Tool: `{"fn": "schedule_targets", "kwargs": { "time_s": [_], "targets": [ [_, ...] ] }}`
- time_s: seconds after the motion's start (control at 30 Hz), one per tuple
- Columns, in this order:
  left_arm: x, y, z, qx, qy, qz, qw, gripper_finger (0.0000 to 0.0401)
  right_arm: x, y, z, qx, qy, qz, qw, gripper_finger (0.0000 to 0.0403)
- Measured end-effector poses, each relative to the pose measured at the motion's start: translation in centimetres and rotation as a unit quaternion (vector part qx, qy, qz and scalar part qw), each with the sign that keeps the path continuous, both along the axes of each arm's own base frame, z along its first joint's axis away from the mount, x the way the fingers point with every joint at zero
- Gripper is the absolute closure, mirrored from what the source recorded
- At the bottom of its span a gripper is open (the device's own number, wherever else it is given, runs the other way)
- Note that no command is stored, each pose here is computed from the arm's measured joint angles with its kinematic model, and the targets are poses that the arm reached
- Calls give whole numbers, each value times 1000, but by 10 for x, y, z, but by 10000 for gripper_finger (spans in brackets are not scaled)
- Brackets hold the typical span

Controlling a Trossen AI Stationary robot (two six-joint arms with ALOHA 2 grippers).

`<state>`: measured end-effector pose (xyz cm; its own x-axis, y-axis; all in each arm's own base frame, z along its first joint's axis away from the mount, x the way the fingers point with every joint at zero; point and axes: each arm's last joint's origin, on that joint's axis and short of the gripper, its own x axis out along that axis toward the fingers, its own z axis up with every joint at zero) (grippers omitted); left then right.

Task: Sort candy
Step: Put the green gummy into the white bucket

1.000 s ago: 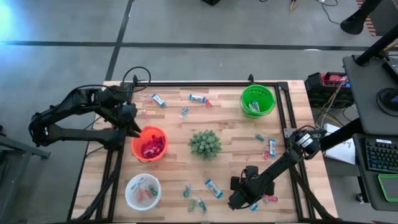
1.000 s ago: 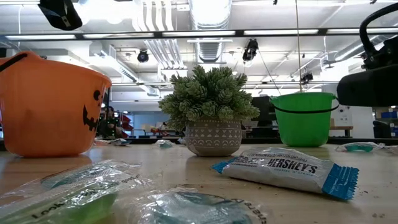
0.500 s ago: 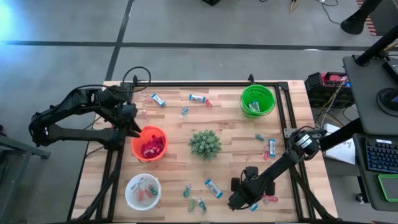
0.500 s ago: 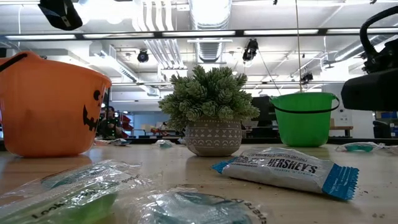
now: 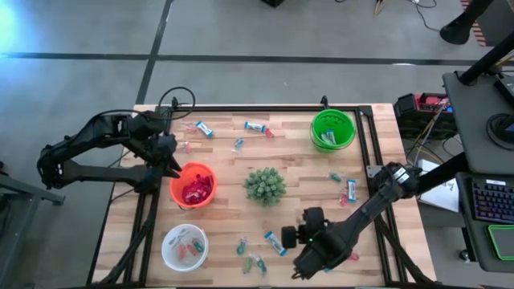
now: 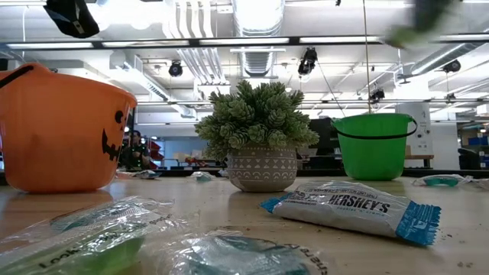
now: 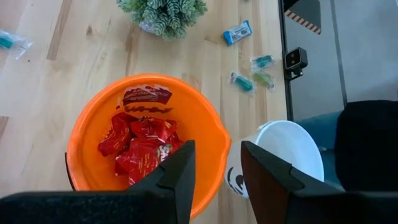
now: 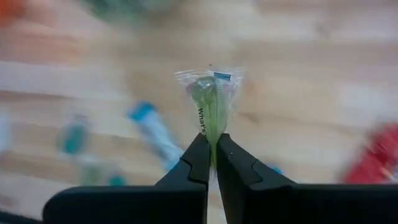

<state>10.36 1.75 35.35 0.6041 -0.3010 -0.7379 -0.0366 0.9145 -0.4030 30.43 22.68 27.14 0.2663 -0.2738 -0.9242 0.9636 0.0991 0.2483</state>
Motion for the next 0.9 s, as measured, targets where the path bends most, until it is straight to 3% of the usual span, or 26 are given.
{"fn": "schedule_targets", "kwargs": {
  "time_s": [0.13,0.37,0.57,0.9],
  "targets": [
    [3,1,2,6,-18,0,1000,290,11,-8,23,-51,-52,39,997,394],
    [22,6,13,-1,-99,18,995,290,27,-25,51,-119,-86,102,984,394],
    [48,11,20,-54,-156,6,986,290,38,-39,70,-143,-88,153,974,394],
    [100,21,24,-154,-229,-83,958,282,55,-68,114,-191,-120,233,946,394]
  ]
}}
